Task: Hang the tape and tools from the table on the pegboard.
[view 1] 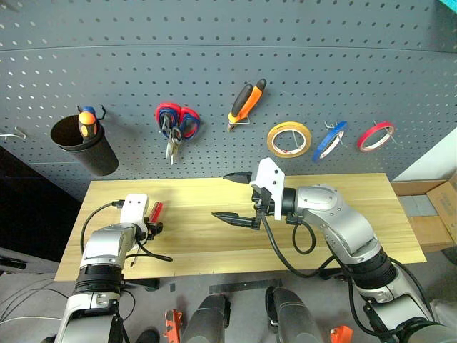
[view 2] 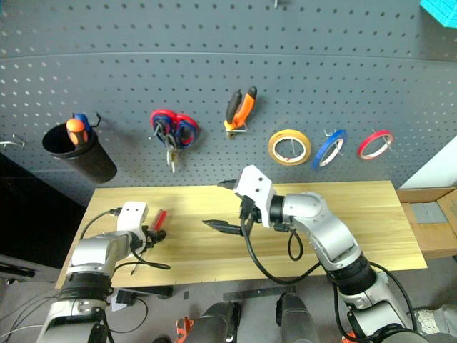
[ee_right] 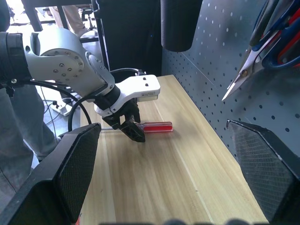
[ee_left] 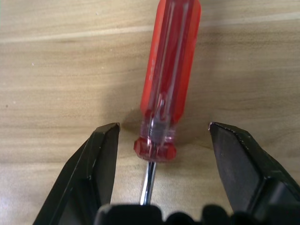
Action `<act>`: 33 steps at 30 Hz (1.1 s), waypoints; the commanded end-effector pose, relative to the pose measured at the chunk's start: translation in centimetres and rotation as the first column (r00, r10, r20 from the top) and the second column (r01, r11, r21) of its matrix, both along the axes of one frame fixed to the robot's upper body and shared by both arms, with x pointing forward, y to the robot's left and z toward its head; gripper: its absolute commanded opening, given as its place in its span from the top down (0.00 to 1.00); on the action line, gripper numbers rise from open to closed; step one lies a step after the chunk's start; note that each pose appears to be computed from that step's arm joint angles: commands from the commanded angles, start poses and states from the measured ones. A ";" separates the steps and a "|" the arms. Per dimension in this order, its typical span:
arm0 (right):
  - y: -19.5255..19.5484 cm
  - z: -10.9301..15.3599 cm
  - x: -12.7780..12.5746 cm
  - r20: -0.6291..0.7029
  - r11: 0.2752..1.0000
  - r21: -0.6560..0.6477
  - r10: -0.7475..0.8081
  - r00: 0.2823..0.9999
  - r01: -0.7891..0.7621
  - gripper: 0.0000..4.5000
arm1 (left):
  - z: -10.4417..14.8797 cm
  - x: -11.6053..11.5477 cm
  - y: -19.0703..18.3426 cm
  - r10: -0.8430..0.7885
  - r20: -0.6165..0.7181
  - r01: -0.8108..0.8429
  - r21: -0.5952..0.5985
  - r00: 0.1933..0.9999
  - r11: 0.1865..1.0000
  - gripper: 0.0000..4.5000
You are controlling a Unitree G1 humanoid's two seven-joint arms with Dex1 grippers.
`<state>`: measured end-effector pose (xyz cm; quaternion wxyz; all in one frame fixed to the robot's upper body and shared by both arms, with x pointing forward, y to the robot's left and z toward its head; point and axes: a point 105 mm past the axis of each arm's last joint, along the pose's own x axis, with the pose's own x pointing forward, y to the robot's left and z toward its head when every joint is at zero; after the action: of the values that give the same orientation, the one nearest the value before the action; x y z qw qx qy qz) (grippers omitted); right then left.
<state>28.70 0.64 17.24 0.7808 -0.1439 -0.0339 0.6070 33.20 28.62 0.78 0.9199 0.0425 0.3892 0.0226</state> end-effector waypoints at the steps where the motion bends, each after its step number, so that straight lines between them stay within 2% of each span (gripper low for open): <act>1: 0.2 1.3 -0.5 0.040 0.999 0.029 0.015 0.999 -0.016 0.00 | 0.2 -0.2 1.2 0.023 0.003 -0.023 0.056 1.000 0.998 0.36; 2: 0.2 1.3 -0.5 0.041 0.999 0.029 0.017 0.999 -0.018 0.00 | 0.1 -0.3 1.3 0.025 -0.008 -0.024 0.050 1.000 0.998 0.39; 6: 0.2 1.3 -0.3 0.042 0.999 0.028 0.015 0.999 -0.016 0.00 | 0.3 -0.7 1.3 0.017 -0.011 -0.016 0.049 1.000 0.999 0.69; 8: 0.2 1.3 -0.3 0.044 0.999 0.028 0.016 0.999 -0.018 0.00 | 1.1 -0.6 1.4 0.002 0.031 -0.004 0.064 1.000 0.998 0.83; 9: 0.2 1.4 -0.3 0.046 0.999 0.028 0.018 0.999 -0.019 0.00 | 1.6 -0.6 1.5 -0.008 0.055 0.004 0.083 0.998 0.997 0.83; 11: 0.1 1.8 -0.3 0.044 0.999 0.044 0.026 0.999 -0.027 0.00 | 3.4 -0.6 2.3 -0.067 0.137 0.033 0.239 0.988 0.971 0.83; 13: 0.1 2.4 -0.4 0.046 0.997 0.064 0.034 0.998 -0.037 0.00 | 5.5 -0.5 2.3 -0.101 0.241 0.021 0.316 0.965 0.949 0.83; 15: 0.0 3.0 -0.5 0.054 0.995 0.084 0.046 0.997 -0.051 0.00 | 9.1 -0.2 0.8 -0.187 0.438 0.026 0.347 0.879 0.938 0.83; 17: 0.1 3.5 -0.8 0.054 0.992 0.098 0.075 0.996 -0.080 0.00 | 13.3 -0.7 -1.2 -0.222 0.646 0.029 0.295 0.731 0.955 0.83; 19: 0.3 3.9 -1.0 0.064 0.990 0.098 0.100 0.993 -0.106 0.00 | 17.0 -2.1 -2.4 -0.214 0.787 0.011 0.255 0.578 0.967 0.83; 24: 0.7 4.0 -0.6 0.084 0.990 0.088 0.105 0.991 -0.112 0.00 | 21.2 -4.6 -2.6 -0.210 0.901 -0.118 0.272 0.379 0.955 0.83; 28: 1.2 3.8 -0.4 0.084 0.987 0.075 0.136 0.987 -0.143 0.00 | 27.7 -5.2 -3.7 -0.228 0.961 -0.119 0.247 0.154 0.962 0.83; 33: 1.3 3.8 -0.1 0.088 0.986 0.072 0.145 0.986 -0.151 0.00 | 33.0 -5.9 -4.4 -0.243 0.969 -0.066 0.245 0.035 0.967 0.83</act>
<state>28.84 1.86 19.79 0.7424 -0.1258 -0.0711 0.6541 28.46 24.23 31.99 0.9297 0.1446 -0.3374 0.0312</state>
